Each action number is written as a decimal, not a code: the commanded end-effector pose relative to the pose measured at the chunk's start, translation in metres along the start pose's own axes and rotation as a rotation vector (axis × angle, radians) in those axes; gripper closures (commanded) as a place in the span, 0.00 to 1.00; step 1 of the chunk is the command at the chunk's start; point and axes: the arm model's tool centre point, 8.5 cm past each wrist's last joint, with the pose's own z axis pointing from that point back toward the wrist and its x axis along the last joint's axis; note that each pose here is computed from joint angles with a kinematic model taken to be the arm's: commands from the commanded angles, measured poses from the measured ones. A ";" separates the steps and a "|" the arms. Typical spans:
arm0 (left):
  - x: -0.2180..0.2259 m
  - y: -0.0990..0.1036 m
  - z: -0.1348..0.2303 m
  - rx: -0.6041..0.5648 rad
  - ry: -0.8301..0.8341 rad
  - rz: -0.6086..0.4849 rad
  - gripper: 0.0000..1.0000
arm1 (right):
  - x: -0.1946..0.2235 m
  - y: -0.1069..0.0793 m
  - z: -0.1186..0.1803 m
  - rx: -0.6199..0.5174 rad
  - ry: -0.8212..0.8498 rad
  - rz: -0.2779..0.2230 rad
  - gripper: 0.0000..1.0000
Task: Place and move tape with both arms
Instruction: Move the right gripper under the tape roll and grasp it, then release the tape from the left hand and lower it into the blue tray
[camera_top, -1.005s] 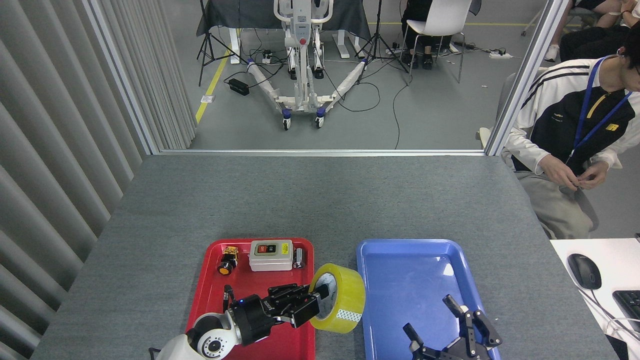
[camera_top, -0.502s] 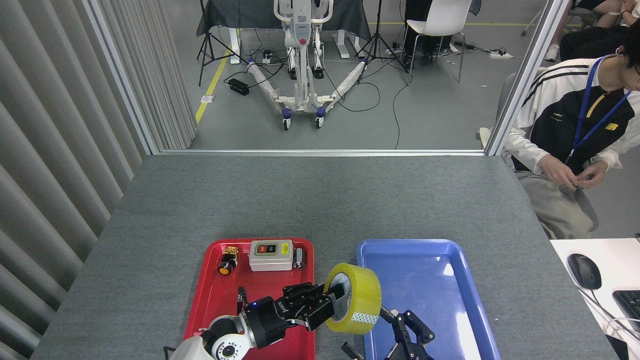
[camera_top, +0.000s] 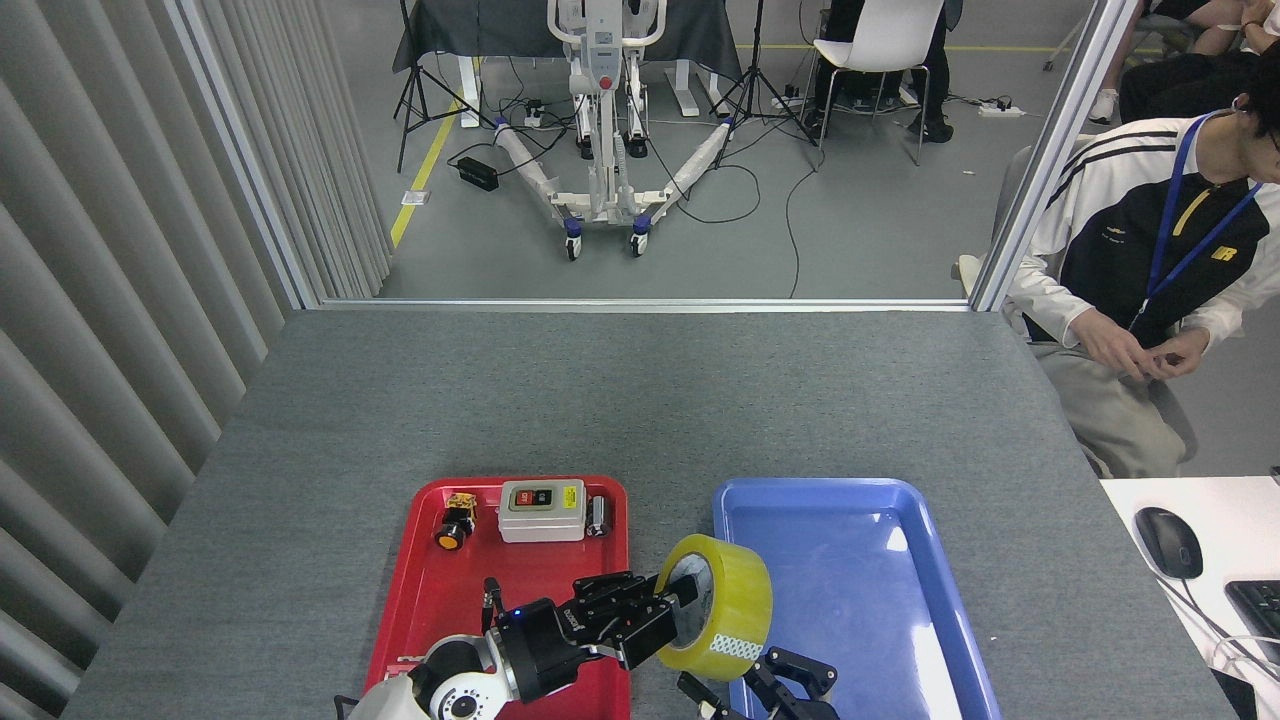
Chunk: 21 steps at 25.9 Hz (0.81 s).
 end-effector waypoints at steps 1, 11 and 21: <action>-0.001 0.004 0.002 0.042 0.005 0.000 0.24 | 0.001 0.001 0.001 0.002 -0.002 -0.003 1.00; -0.022 0.051 0.051 0.337 0.051 0.082 0.00 | -0.007 -0.004 0.004 -0.022 0.033 0.004 1.00; -0.041 0.061 0.175 0.640 0.300 0.009 0.01 | -0.057 -0.011 0.028 0.118 0.294 0.058 1.00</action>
